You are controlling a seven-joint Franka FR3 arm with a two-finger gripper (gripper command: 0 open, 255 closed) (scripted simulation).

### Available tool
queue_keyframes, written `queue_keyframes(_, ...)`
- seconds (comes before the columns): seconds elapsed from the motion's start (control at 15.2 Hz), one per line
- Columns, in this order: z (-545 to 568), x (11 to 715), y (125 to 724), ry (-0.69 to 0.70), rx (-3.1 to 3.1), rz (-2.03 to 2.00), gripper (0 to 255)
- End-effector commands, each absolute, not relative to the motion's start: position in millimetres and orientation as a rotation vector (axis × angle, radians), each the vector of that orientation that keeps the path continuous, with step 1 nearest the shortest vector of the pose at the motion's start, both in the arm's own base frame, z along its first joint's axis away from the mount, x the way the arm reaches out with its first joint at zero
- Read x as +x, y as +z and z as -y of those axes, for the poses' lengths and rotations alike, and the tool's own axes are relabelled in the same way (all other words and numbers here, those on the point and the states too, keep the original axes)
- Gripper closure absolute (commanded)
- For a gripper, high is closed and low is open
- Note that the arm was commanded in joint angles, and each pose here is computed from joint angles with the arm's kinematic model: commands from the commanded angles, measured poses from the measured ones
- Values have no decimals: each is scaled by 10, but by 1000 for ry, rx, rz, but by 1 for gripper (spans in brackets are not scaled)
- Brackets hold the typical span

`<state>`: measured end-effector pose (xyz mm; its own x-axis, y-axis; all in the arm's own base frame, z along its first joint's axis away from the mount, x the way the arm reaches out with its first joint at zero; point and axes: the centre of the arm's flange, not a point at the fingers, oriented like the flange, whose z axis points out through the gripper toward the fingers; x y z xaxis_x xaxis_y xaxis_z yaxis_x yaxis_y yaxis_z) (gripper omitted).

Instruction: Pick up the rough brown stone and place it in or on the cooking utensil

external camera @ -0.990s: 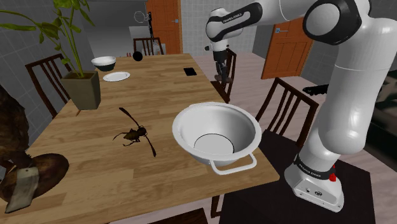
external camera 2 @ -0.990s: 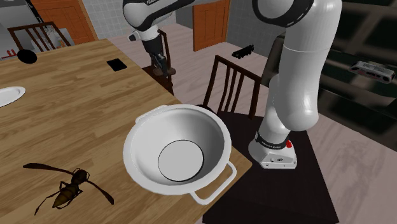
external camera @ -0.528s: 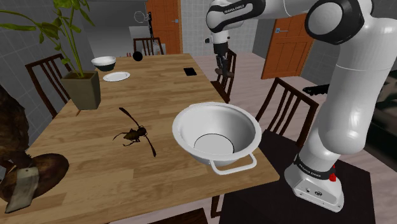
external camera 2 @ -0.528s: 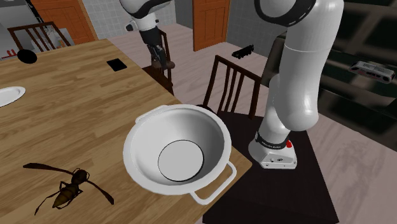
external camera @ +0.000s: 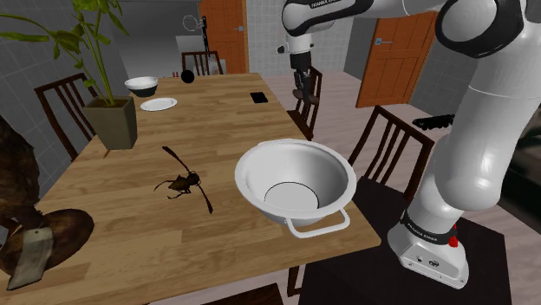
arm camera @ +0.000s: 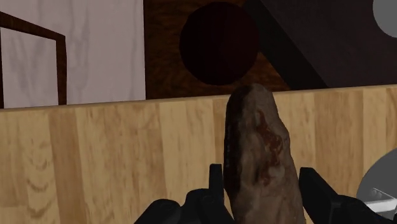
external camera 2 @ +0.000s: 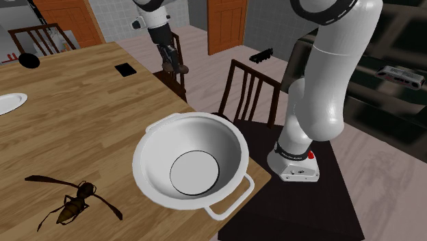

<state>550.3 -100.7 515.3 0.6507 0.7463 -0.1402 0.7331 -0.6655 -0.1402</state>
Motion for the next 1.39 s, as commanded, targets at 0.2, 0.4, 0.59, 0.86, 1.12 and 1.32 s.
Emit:
queue_keyframes(0.2,433,5192,5151,286,-2790,1251,255)
queue_keyframes(0.4,82,5008,5150,286,-2790,1251,255)
queue_keyframes(0.59,-268,4824,5149,286,-2790,1251,255)
queue_keyframes(0.86,-736,4579,5147,286,-2790,1251,255)
queue_keyframes(1.12,-1203,4334,5146,286,-2790,1251,255)
queue_keyframes(1.32,-1554,4150,5145,286,-2790,1251,255)
